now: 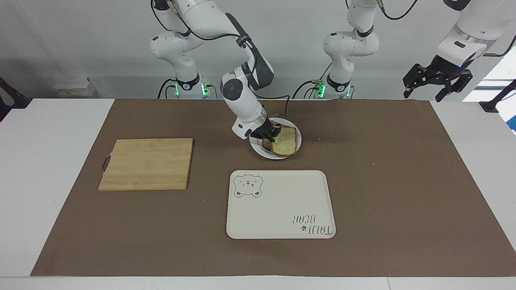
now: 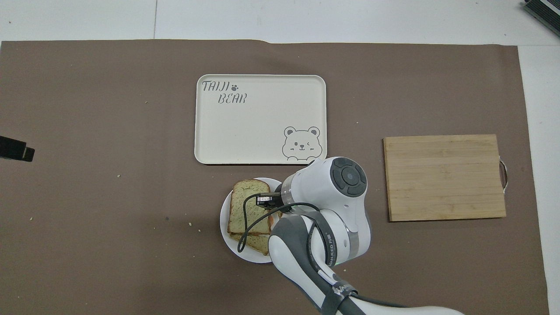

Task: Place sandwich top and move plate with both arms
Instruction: 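Lower the bread onto the egg toast and open the right gripper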

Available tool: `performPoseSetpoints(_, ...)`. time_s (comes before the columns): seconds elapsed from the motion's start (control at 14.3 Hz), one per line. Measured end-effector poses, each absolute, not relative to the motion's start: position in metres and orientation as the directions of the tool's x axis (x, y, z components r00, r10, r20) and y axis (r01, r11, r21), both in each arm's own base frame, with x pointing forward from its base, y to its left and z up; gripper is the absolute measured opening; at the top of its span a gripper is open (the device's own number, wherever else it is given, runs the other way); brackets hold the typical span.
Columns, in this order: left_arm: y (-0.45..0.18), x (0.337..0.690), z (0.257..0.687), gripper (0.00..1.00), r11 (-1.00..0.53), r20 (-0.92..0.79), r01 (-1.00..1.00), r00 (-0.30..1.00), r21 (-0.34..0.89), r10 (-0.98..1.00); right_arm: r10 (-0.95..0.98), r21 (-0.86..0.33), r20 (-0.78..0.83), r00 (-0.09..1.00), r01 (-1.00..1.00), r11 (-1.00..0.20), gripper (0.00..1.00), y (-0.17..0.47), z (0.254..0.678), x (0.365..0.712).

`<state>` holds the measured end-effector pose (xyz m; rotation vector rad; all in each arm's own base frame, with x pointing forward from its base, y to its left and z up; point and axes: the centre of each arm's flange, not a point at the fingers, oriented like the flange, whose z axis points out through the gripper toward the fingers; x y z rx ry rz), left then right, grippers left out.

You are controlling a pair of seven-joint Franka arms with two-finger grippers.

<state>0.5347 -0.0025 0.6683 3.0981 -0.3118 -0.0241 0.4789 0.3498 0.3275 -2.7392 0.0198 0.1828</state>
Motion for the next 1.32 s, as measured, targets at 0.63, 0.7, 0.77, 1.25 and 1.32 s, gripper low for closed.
performPoseSetpoints(0.63,-0.003,0.535,0.668,1.00,-0.980,-0.013,-0.199,0.980,0.029,-0.199,0.039,-0.377,-0.114,0.993,-0.007,-0.926,0.32,0.329,0.321,0.488)
performPoseSetpoints(0.7,-0.003,0.535,0.668,1.00,-0.980,-0.013,-0.199,0.980,0.029,-0.199,0.035,-0.377,-0.114,0.993,-0.011,-0.926,0.42,0.327,0.321,0.489)
performPoseSetpoints(0.77,-0.003,0.535,0.668,1.00,-0.980,-0.013,-0.199,0.980,0.029,-0.199,0.031,-0.376,-0.113,0.993,-0.014,-0.927,0.52,0.325,0.321,0.491)
performPoseSetpoints(1.25,-0.004,0.533,0.667,1.00,-0.979,-0.031,-0.201,0.979,0.033,-0.202,0.075,-0.234,0.003,0.997,0.073,-0.970,1.00,0.269,0.335,0.528)
performPoseSetpoints(1.32,-0.006,0.533,0.667,1.00,-0.978,-0.031,-0.204,0.978,0.033,-0.205,0.065,-0.224,0.023,0.998,0.068,-0.972,1.00,0.256,0.344,0.537)
